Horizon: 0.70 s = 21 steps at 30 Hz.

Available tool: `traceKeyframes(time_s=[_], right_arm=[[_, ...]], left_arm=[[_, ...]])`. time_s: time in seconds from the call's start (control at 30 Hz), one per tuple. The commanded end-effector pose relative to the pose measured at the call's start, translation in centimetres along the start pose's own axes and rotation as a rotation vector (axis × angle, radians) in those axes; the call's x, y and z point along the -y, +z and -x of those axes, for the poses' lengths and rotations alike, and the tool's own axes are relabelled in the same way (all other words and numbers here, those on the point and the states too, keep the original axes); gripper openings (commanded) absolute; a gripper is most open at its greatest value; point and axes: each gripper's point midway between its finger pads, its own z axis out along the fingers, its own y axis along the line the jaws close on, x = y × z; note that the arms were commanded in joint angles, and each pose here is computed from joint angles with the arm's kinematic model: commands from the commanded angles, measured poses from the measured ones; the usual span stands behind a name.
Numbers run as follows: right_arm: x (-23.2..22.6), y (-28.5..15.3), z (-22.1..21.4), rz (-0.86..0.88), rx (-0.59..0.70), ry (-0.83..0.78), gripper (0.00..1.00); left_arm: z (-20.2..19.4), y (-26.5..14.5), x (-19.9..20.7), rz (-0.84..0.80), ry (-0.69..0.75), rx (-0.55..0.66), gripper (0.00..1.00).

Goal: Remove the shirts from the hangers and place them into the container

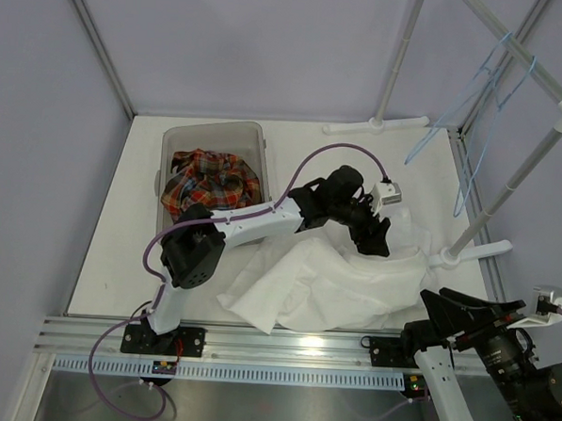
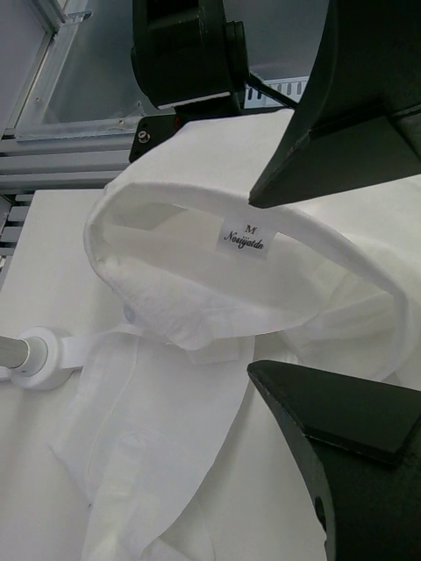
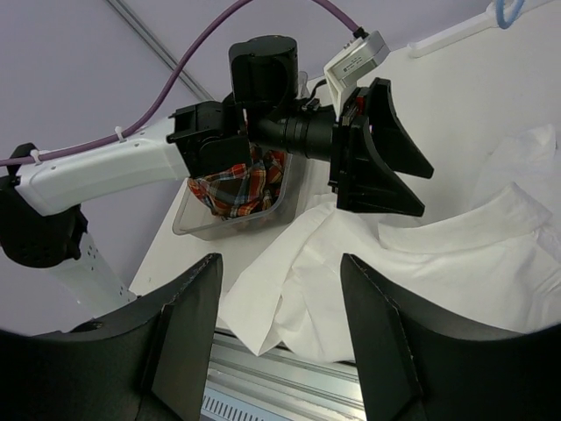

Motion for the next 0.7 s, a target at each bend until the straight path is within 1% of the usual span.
traceKeyframes(time_s=[0.0,0.17,0.2,0.3,0.43,0.53,0.57,0.67], right_arm=[[0.3,0.3,-0.2,-0.003,-0.003,-0.019,0.65],[0.3,0.6,-0.4,0.002,-0.008,-0.017,0.65],[0.3,0.7,-0.5,0.001,-0.009,-0.015,0.66],[0.4,0.7,-0.5,-0.002,-0.007,-0.018,0.66],[0.3,0.6,-0.5,0.005,-0.008,-0.016,0.66],[0.3,0.6,-0.5,0.002,-0.006,-0.017,0.66],[0.4,0.5,-0.5,0.000,-0.007,-0.018,0.66],[0.4,0.5,-0.4,-0.002,-0.005,-0.020,0.66]], left_arm=[[2.0,-0.1,1.1,-0.072,0.029,0.064,0.75],[1.4,-0.2,2.3,-0.121,0.010,0.063,0.74],[1.9,-0.2,2.6,-0.131,0.022,0.081,0.74],[0.9,0.4,3.3,-0.155,0.013,0.061,0.73],[0.0,1.3,3.0,-0.148,-0.001,0.038,0.72],[-0.2,1.6,3.0,-0.156,-0.015,0.034,0.67],[-0.3,1.9,3.1,-0.171,-0.018,0.030,0.60],[-0.8,2.3,3.1,-0.186,-0.041,0.014,0.54]])
